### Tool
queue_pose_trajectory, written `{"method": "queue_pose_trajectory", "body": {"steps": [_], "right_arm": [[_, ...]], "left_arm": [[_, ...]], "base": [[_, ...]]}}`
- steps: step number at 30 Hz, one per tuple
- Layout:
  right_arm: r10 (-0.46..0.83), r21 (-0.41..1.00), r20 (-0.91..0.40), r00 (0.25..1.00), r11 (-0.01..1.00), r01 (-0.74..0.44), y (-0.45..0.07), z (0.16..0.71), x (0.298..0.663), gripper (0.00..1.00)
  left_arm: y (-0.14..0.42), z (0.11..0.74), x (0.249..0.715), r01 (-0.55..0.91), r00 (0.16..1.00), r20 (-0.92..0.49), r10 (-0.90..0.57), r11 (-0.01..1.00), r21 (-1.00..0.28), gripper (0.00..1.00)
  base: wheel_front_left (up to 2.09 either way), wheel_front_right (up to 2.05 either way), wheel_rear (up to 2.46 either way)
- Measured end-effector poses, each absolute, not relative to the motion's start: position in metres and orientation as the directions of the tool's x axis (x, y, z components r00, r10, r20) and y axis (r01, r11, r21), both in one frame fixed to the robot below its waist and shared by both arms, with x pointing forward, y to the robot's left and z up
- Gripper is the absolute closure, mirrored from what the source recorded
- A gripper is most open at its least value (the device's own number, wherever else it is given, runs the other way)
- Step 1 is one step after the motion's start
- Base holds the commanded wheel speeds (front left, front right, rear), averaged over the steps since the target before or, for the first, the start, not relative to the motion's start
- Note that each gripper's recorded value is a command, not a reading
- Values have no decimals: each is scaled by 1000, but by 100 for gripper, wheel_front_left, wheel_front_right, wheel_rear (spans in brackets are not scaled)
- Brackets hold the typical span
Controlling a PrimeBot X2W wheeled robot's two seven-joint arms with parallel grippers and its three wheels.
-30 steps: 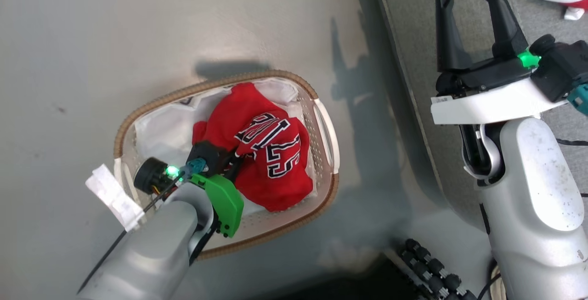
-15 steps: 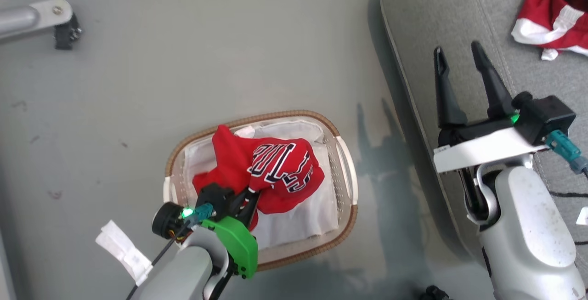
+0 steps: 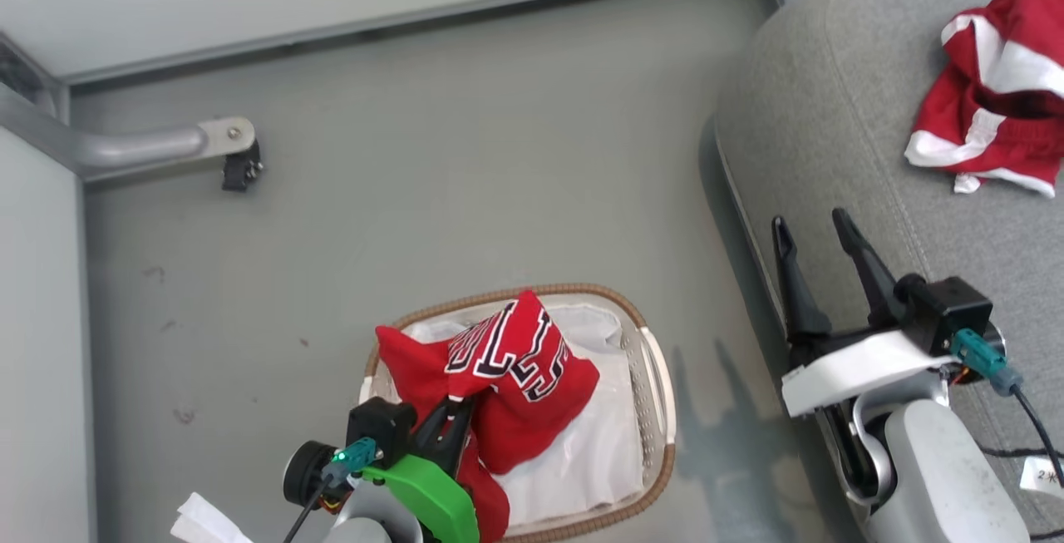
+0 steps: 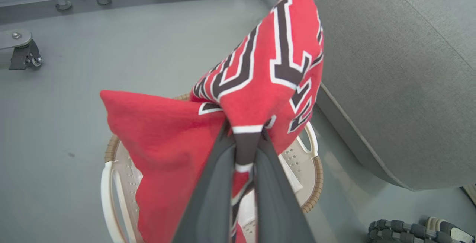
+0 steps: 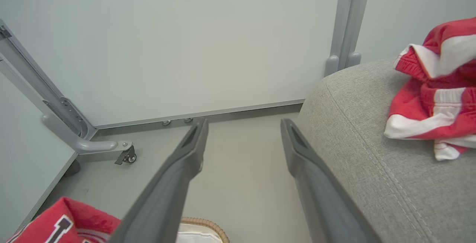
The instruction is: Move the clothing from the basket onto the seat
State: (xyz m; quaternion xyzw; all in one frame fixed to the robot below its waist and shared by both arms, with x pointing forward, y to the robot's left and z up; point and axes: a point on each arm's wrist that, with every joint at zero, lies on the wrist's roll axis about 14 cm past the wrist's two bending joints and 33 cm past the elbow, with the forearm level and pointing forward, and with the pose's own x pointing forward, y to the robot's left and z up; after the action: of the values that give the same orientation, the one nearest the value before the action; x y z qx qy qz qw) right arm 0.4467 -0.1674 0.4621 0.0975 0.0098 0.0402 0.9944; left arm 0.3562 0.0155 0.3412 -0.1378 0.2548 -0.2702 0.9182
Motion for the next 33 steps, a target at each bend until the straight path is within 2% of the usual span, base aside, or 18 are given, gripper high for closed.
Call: {"method": "queue_pose_trajectory", "body": {"steps": [5,15,29,33], "right_arm": [[93,199,-4,996,976,-90,-163,470,428,0],[94,214,25,995,972,-97,-161,485,399,0],[168,195,22,985,966,-169,-137,486,373,0],[195,186,8,981,963,-193,-128,481,367,0]], "left_arm": [[26,378,364,414,798,-295,-526,833,-366,100],[34,468,376,470,866,-34,-498,836,-281,100],[42,578,377,514,844,280,-456,838,-184,100],[43,589,376,514,838,311,-449,840,-174,100]], "base": [[0,0,0],[0,0,0],[0,0,0],[0,0,0]]}}
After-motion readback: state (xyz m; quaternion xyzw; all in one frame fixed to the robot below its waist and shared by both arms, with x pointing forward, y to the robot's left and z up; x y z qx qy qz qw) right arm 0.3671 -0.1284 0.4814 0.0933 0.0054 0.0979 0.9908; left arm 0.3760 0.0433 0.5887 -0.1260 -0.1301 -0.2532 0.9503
